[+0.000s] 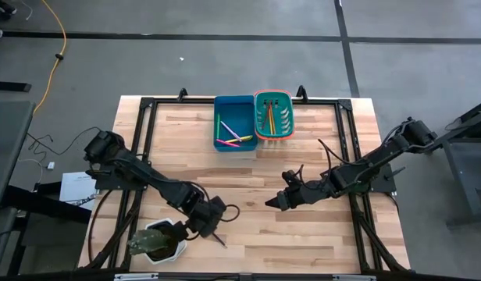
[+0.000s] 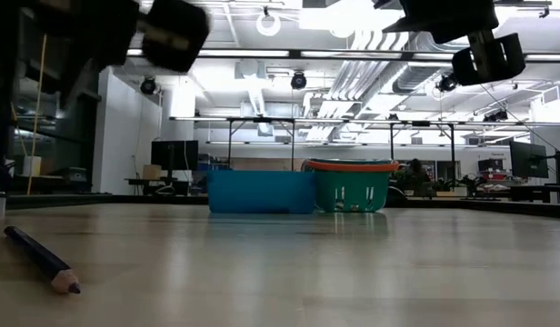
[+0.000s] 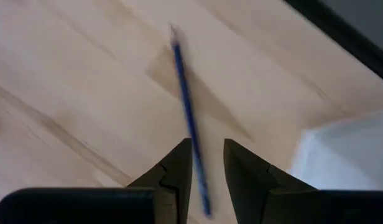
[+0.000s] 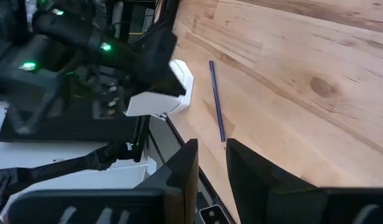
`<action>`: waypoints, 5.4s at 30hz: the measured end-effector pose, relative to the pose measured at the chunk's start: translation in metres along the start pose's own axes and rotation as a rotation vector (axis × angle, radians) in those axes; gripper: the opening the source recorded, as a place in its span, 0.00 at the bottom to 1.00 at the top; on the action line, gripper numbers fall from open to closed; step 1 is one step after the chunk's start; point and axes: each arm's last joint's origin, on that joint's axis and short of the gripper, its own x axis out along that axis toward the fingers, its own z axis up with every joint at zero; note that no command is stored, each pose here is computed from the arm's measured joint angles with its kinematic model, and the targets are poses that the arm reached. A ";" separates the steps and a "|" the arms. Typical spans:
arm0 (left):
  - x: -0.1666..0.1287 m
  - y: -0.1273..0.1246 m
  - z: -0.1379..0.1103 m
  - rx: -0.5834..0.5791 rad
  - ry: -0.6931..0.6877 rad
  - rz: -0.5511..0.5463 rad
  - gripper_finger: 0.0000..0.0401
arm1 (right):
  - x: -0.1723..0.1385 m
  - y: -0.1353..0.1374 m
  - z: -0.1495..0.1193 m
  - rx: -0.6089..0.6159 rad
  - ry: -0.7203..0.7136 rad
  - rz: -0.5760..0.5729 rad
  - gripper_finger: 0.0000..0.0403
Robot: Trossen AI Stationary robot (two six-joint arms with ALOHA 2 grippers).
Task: Sort pens & pencils
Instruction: Put the blue pencil into the green bin
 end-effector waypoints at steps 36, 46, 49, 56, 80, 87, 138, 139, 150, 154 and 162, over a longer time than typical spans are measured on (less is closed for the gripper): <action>-0.022 0.063 -0.009 0.238 0.089 0.161 0.20 | 0.000 -0.001 0.000 0.010 0.011 -0.013 0.19; -0.033 0.095 -0.037 -0.209 0.093 0.198 0.20 | 0.002 -0.002 0.010 0.010 -0.014 -0.020 0.19; -0.037 0.099 -0.042 -0.297 0.082 0.195 0.20 | 0.003 -0.003 0.015 0.002 -0.008 -0.021 0.19; -0.038 0.095 -0.043 -0.422 0.090 0.180 0.20 | 0.006 -0.005 0.027 -0.019 -0.010 -0.026 0.19; -0.064 0.101 -0.022 -1.471 -0.098 0.252 0.20 | -0.072 -0.032 0.118 -0.618 0.237 -0.071 0.19; -0.061 0.086 -0.006 -1.721 -0.159 0.248 0.20 | -0.098 -0.039 0.128 -0.689 0.211 -0.091 0.19; 0.010 0.041 0.040 -2.344 -0.111 0.076 0.20 | -0.114 -0.047 0.126 -0.824 0.407 0.088 0.19; 0.010 0.041 0.039 -2.342 -0.107 0.079 0.20 | -0.114 -0.047 0.126 -0.823 0.408 0.088 0.19; 0.010 0.037 0.033 -2.347 -0.024 0.139 0.20 | -0.114 -0.048 0.125 -0.824 0.417 0.083 0.19; 0.010 0.036 0.030 -2.350 0.006 0.158 0.20 | -0.114 -0.048 0.125 -0.824 0.417 0.083 0.19; 0.013 0.033 0.025 -2.360 0.058 0.165 0.20 | -0.114 -0.048 0.125 -0.824 0.416 0.083 0.19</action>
